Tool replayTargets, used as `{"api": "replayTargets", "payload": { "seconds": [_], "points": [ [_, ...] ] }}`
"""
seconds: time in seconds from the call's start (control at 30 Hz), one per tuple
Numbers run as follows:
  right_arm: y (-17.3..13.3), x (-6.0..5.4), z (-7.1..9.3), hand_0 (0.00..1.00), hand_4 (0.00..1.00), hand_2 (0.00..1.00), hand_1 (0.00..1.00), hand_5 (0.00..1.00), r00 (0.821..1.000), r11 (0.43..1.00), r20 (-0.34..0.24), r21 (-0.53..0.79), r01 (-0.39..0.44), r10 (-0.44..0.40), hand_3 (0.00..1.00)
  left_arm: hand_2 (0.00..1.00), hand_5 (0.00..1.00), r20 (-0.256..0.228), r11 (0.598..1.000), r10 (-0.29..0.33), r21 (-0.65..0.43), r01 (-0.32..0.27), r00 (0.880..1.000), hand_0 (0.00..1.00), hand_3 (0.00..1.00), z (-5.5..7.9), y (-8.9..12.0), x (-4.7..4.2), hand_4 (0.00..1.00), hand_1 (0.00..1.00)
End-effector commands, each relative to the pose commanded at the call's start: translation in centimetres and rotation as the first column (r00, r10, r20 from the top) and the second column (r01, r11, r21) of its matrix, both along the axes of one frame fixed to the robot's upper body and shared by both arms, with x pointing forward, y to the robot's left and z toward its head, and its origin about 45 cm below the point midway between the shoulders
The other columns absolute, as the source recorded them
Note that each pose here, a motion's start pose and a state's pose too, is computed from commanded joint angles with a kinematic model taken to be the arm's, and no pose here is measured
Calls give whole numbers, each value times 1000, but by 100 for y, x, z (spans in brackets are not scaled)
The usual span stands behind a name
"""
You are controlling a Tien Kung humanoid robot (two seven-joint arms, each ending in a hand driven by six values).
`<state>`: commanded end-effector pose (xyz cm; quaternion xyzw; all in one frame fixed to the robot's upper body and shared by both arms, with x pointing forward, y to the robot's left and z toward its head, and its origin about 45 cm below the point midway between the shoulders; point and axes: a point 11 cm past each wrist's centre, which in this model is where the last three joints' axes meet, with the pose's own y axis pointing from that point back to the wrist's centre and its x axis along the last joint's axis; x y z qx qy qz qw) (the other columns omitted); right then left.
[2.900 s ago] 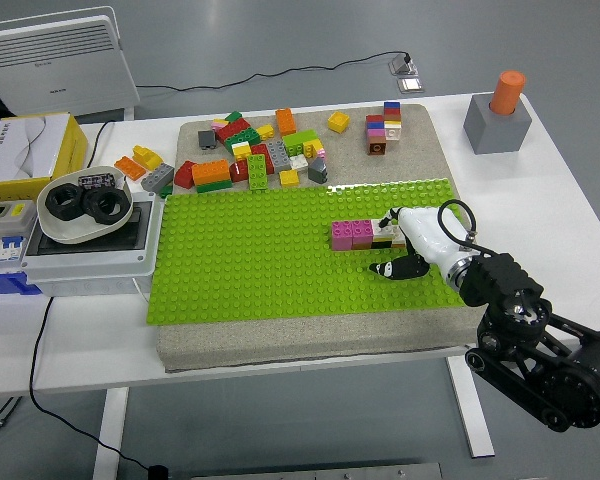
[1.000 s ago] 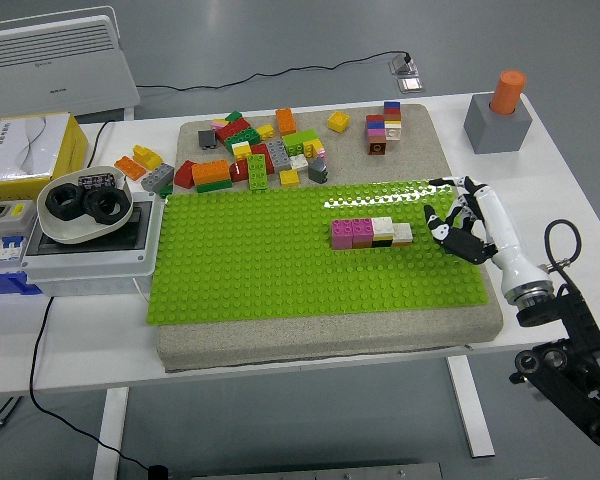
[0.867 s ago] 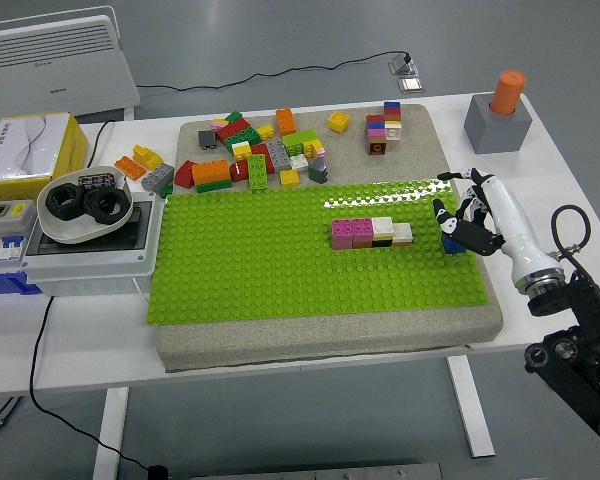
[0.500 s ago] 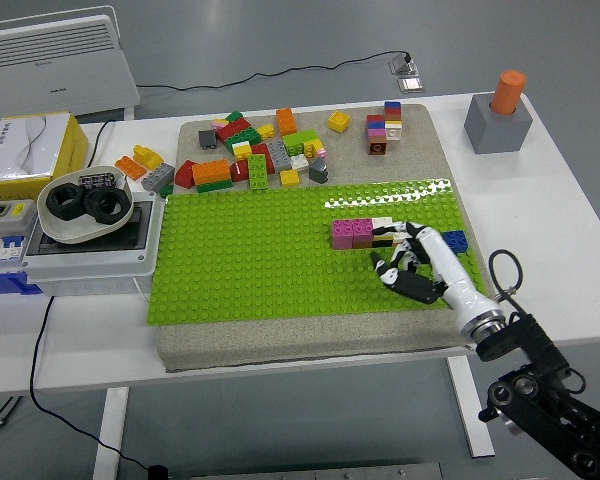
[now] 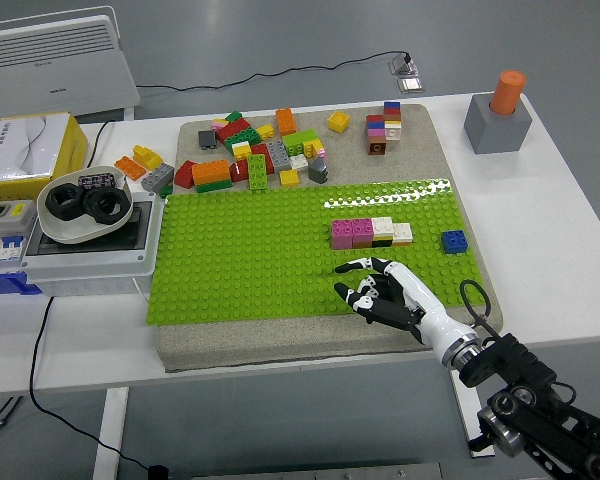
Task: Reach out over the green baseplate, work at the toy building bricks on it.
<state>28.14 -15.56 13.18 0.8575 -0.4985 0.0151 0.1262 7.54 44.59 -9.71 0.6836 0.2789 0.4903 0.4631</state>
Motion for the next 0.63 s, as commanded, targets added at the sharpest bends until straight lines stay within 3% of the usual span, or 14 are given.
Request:
{"api": "replayTargets", "payload": {
  "seconds": [0.2, 0.33, 0.47, 0.57, 0.63],
  "points": [
    [1, 11, 17, 251, 724, 307, 225, 293, 1000, 1000, 7, -6, 2, -2, 640, 506, 383, 0, 1000, 6, 0, -6, 1000, 717, 564, -3, 3, -24, 424, 588],
    [-76, 63, 73, 251, 724, 307, 225, 293, 998, 998, 41, -3, 57, -57, 640, 506, 383, -2, 1000, 3, -1, -3, 1000, 717, 564, -11, -15, -28, 424, 588],
    [-307, 217, 272, 239, 715, 309, 215, 290, 977, 986, 150, -43, 162, -154, 645, 507, 400, -4, 1000, 4, -4, -4, 1000, 717, 564, -21, -37, -39, 434, 586],
    [-525, 355, 509, 221, 710, 310, 197, 261, 945, 964, 249, -105, 245, -214, 658, 511, 409, -6, 1000, 5, -6, -5, 1000, 717, 564, -24, -41, -47, 444, 587],
    [-642, 453, 693, 221, 710, 310, 197, 261, 927, 949, 315, -171, 266, -203, 658, 511, 409, -6, 1000, 6, -6, -6, 1000, 717, 564, -23, -39, -48, 444, 587]
  ]
}}
